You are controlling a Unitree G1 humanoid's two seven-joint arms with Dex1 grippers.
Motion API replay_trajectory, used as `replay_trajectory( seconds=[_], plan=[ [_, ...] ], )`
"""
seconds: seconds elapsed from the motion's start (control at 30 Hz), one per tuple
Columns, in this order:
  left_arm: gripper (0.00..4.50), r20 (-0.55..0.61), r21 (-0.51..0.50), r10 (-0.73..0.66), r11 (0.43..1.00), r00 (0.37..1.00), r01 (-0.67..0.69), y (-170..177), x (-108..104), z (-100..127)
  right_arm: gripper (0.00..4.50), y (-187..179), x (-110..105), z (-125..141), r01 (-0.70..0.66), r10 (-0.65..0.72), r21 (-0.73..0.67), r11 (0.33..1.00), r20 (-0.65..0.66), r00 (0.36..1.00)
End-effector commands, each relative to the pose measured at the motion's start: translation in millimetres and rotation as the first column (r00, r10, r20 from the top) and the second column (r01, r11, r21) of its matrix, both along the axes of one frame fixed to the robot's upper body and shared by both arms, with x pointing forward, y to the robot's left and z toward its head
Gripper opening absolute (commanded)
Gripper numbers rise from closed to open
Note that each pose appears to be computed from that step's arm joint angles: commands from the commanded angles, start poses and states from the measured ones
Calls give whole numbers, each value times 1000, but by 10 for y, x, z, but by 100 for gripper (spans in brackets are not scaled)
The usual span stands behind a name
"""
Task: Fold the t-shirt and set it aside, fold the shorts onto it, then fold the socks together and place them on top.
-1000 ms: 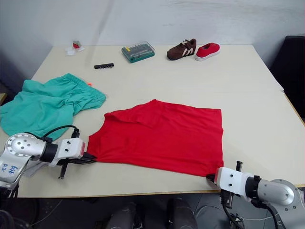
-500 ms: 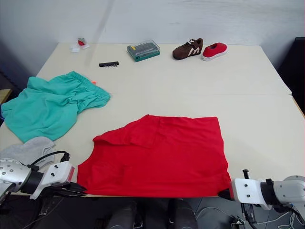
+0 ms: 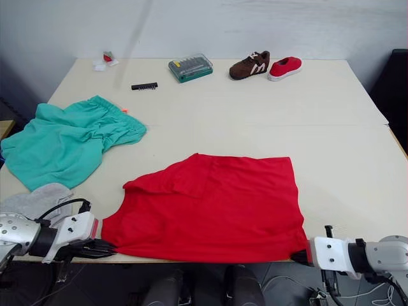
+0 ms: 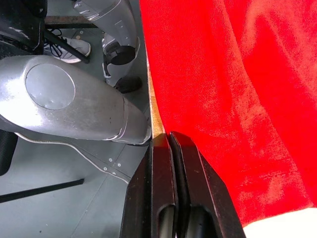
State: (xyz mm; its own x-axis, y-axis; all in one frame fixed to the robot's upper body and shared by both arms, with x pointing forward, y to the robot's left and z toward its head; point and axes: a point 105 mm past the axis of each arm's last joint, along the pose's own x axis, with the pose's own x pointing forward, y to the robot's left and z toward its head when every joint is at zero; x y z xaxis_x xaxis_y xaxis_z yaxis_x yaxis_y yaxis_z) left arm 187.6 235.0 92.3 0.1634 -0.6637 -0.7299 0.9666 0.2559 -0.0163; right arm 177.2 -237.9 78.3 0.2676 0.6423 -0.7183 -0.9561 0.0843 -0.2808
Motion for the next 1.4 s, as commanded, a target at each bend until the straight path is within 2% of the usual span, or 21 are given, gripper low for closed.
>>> replay_trajectory(
  seconds=[0.03, 0.13, 0.23, 0.43, 0.53, 0.6, 0.7, 0.8, 0.9, 1.03, 1.17, 1.4],
  plan=[
    [5, -48, -42, 17, 999, 999, -19, -13, -51, 95, 0, -99, 53, 51, 41, -40, -12, 999, 46, 998],
    [76, -80, -72, 21, 997, 997, -27, -11, -89, 143, 0, -89, 50, 87, 51, -51, 8, 999, 37, 998],
    [159, -117, -124, 38, 991, 992, -53, 5, -103, 243, 63, -55, 18, 187, 60, -60, 44, 997, 8, 998],
    [347, -143, -218, 58, 972, 988, -88, 27, -26, 516, 269, 25, 48, 505, 139, -129, 178, 974, -66, 989],
    [445, -90, -275, 85, 956, 992, -107, 2, 138, 675, 380, 70, 140, 694, 194, -178, 270, 943, -83, 980],
    [450, -24, -323, 122, 938, 992, -124, -55, 333, 769, 448, 111, 255, 799, 237, -224, 334, 912, -79, 971],
    [450, 100, -336, 148, 936, 984, -107, -219, 659, 817, 448, 202, 452, 889, 285, -288, 409, 867, -55, 956],
    [450, 187, -334, 81, 943, 979, -14, -526, 877, 747, 448, 342, 588, 928, 312, -320, 485, 817, -68, 945],
    [450, 215, -327, 4, 943, 977, 68, -831, 1017, 666, 448, 447, 643, 895, 307, -319, 498, 811, -65, 946],
    [450, 277, -218, -132, 956, 952, 196, -1143, 1217, 472, 448, 498, 707, 831, 319, -344, 487, 813, -40, 938],
    [450, 329, -180, -198, 947, 924, 267, -1431, 1419, 425, 448, 483, 759, 811, 345, -387, 489, 802, -16, 922],
    [450, 335, -134, -314, 917, 888, 375, -1751, 1465, 339, 448, 451, 752, 797, 386, -442, 498, 777, -6, 897]
  ],
)
